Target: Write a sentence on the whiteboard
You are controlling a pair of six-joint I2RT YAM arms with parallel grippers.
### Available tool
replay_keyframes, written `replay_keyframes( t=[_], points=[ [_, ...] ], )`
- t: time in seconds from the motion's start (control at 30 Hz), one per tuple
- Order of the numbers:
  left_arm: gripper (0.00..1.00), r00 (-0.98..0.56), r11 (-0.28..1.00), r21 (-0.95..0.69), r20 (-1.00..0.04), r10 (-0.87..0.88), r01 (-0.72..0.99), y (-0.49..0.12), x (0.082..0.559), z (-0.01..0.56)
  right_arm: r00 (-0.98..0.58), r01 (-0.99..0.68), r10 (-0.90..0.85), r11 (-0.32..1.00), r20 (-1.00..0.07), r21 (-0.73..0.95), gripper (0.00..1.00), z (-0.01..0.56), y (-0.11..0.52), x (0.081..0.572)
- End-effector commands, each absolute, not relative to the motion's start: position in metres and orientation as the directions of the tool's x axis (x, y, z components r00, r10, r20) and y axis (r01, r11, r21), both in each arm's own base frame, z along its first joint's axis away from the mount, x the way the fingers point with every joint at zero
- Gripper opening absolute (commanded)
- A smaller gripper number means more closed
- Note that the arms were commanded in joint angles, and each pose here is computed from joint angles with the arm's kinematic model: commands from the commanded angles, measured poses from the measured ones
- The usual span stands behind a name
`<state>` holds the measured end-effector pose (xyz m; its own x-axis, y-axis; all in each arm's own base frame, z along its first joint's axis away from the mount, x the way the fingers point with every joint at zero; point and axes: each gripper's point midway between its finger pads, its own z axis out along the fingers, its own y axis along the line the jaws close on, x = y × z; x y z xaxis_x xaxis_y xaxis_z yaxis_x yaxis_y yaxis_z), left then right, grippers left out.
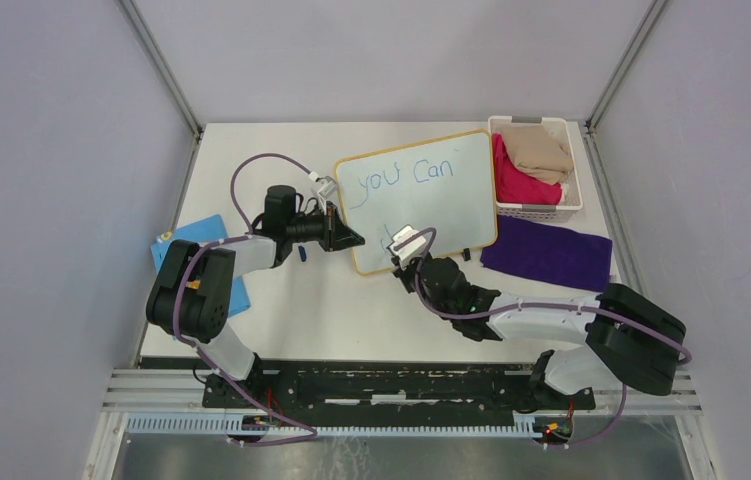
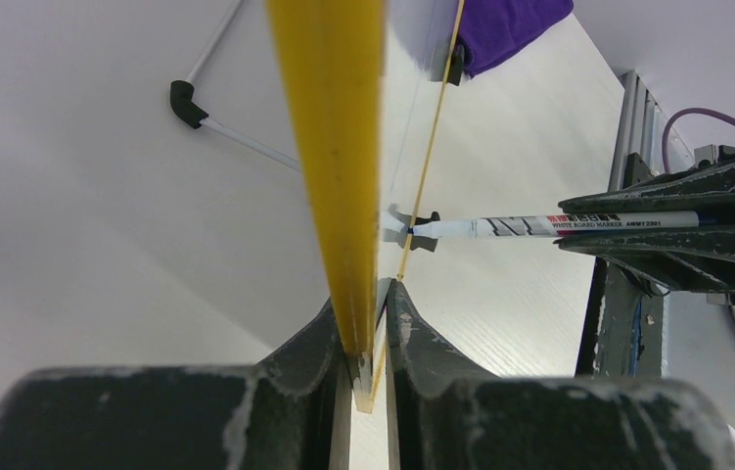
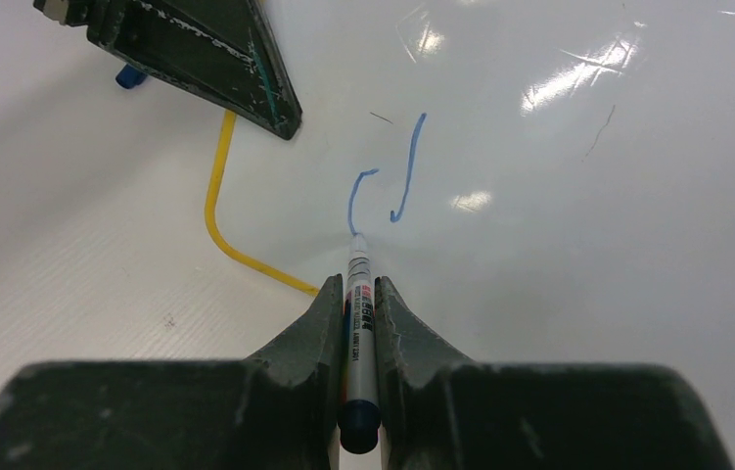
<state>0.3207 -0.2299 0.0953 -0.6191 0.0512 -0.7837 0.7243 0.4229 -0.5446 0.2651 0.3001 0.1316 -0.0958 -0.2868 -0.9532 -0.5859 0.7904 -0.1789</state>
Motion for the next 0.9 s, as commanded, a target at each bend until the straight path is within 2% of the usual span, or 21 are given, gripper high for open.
replay_keyframes(
  t=[0.0, 0.5, 0.87],
  points=[
    [0.02, -0.633, 0.487, -0.506, -0.763, 0.131, 0.712, -0.225, 0.314, 0.067, -0.088, -0.507, -0.255, 0.844, -0.963, -0.177, 0.00, 0.146, 0.284, 0.275],
    [0.02, -0.633, 0.486, -0.506, -0.762, 0.136, 0.713, -0.226, 0.314, 0.066, -0.040, -0.480, -0.205, 0.862, -0.978, -0.161, 0.00, 0.184, 0.295, 0.296],
    [0.02, -0.636, 0.488, -0.507, -0.760, 0.136, 0.711, -0.226, 0.314, 0.065, -0.016, -0.578, -0.152, 0.808, -0.988, -0.115, 0.00, 0.191, 0.298, 0.273]
  ],
)
